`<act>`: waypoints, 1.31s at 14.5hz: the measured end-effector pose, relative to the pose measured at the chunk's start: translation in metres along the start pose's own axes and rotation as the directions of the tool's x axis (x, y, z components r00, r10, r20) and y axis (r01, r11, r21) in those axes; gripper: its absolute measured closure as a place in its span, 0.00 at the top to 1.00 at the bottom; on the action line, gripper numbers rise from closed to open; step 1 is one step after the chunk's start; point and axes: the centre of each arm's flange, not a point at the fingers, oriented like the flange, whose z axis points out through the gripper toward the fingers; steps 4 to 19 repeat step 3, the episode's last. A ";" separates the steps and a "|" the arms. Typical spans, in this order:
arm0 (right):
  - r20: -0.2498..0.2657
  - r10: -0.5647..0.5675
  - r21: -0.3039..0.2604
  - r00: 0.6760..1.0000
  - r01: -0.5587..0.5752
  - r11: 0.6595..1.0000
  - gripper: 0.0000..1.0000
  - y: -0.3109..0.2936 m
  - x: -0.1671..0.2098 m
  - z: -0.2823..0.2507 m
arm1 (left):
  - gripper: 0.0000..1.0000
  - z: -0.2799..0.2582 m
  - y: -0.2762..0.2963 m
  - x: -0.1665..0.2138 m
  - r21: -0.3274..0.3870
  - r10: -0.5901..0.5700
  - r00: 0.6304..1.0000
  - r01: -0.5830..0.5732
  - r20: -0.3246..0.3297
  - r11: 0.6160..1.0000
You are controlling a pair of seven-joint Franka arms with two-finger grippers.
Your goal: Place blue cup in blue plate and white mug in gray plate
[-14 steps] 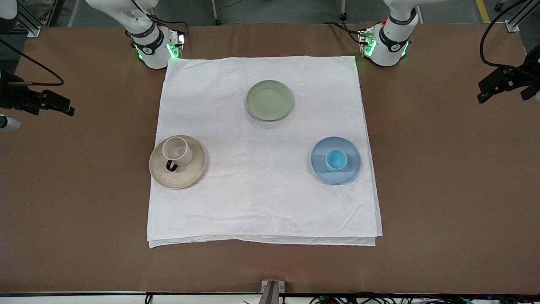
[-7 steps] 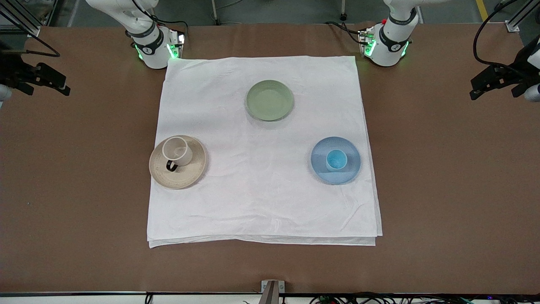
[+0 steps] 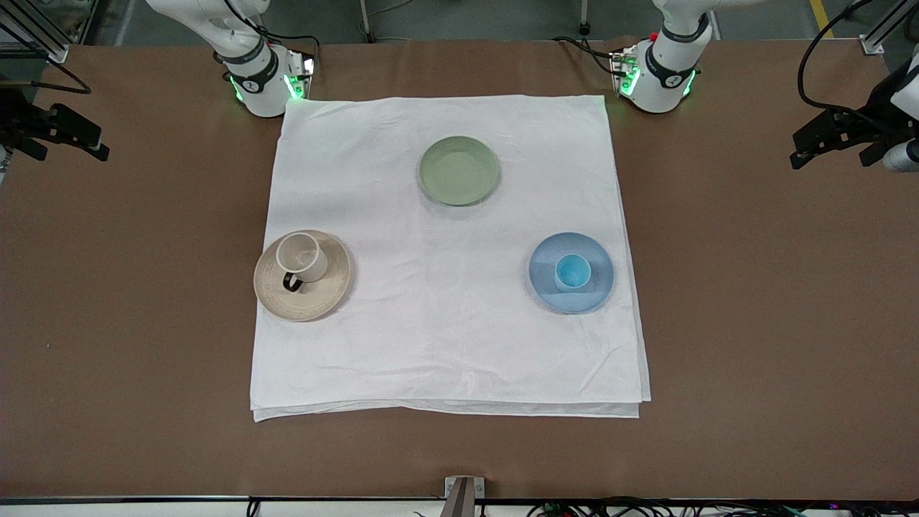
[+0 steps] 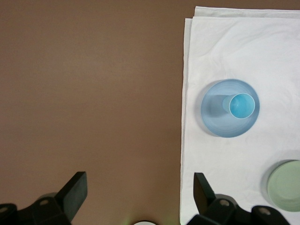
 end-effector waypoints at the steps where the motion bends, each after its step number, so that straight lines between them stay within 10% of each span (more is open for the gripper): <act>1: 0.001 0.001 0.000 1.000 -0.001 1.000 1.00 0.000 0.000 0.000 | 1.00 0.000 0.001 0.000 0.000 0.003 1.000 -0.003 0.000 1.000; 19: -0.002 0.001 0.000 1.000 -0.001 1.000 1.00 0.000 0.000 0.000 | 1.00 0.000 0.002 0.000 0.000 0.005 1.000 -0.005 0.000 1.000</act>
